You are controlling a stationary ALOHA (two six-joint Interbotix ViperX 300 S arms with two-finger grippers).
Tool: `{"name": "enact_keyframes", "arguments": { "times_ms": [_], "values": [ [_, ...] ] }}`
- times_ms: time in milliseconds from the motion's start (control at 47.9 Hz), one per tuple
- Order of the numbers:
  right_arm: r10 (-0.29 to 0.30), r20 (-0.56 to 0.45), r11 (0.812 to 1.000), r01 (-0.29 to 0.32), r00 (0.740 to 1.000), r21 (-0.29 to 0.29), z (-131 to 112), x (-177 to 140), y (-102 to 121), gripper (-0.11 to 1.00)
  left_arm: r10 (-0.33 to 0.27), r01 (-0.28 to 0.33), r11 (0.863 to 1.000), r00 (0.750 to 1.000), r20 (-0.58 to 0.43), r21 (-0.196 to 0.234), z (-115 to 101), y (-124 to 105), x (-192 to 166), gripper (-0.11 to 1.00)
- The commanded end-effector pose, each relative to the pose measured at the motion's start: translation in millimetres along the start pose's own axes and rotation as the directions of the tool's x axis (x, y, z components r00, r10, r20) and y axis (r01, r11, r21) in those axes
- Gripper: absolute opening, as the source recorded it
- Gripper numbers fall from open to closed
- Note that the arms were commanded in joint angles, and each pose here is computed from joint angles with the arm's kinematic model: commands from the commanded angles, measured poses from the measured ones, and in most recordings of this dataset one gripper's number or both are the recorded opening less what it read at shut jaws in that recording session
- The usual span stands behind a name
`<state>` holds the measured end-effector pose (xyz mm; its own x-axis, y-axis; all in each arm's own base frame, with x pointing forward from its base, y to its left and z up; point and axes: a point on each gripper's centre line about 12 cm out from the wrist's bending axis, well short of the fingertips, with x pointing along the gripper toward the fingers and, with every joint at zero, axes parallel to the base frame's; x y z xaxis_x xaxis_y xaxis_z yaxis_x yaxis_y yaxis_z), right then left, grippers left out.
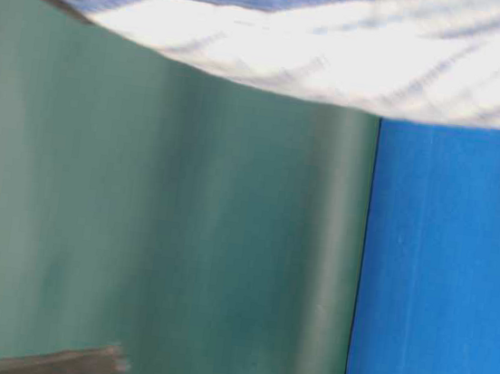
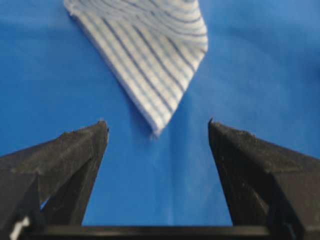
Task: Lift the towel with both arms.
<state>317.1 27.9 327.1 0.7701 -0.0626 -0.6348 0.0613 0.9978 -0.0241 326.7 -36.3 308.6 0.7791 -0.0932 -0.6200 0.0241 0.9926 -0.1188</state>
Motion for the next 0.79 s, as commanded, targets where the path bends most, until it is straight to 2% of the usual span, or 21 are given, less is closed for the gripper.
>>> {"name": "enact_keyframes", "arguments": {
  "times_ms": [0, 271, 438, 584, 772],
  "values": [
    [0.024, 0.019, 1.0, -0.024, 1.0, 0.015, -6.4, 11.3, 4.6, 0.69, -0.012, 0.012, 1.0, 0.999, 0.031, -0.001, -6.4, -1.7, 11.2, 0.76],
    [0.087, -0.033, 0.993, -0.084, 0.996, 0.082, -60.5, 81.3, 17.8, 0.69, -0.01, 0.01, 1.0, 1.0, 0.014, -0.002, -40.5, 1.9, 58.1, 0.77],
    [0.11, -0.088, 0.987, -0.099, 0.99, 0.124, -93.2, 115.2, 22.4, 0.69, -0.002, 0.001, 1.0, 1.0, -0.028, -0.003, -61.6, 5.4, 91.8, 0.77],
    [0.119, -0.131, 0.984, -0.1, 0.984, 0.147, -114.0, 134.8, 24.9, 0.69, 0.0, 0.0, 1.0, 0.996, -0.084, 0.006, -82.4, 4.6, 122.4, 0.79],
    [0.126, -0.175, 0.984, -0.101, 0.976, 0.145, -132.7, 150.2, 27.9, 0.69, -0.007, 0.01, 1.0, 0.991, -0.133, 0.022, -104.4, -1.5, 151.9, 0.8]
  ]
}}
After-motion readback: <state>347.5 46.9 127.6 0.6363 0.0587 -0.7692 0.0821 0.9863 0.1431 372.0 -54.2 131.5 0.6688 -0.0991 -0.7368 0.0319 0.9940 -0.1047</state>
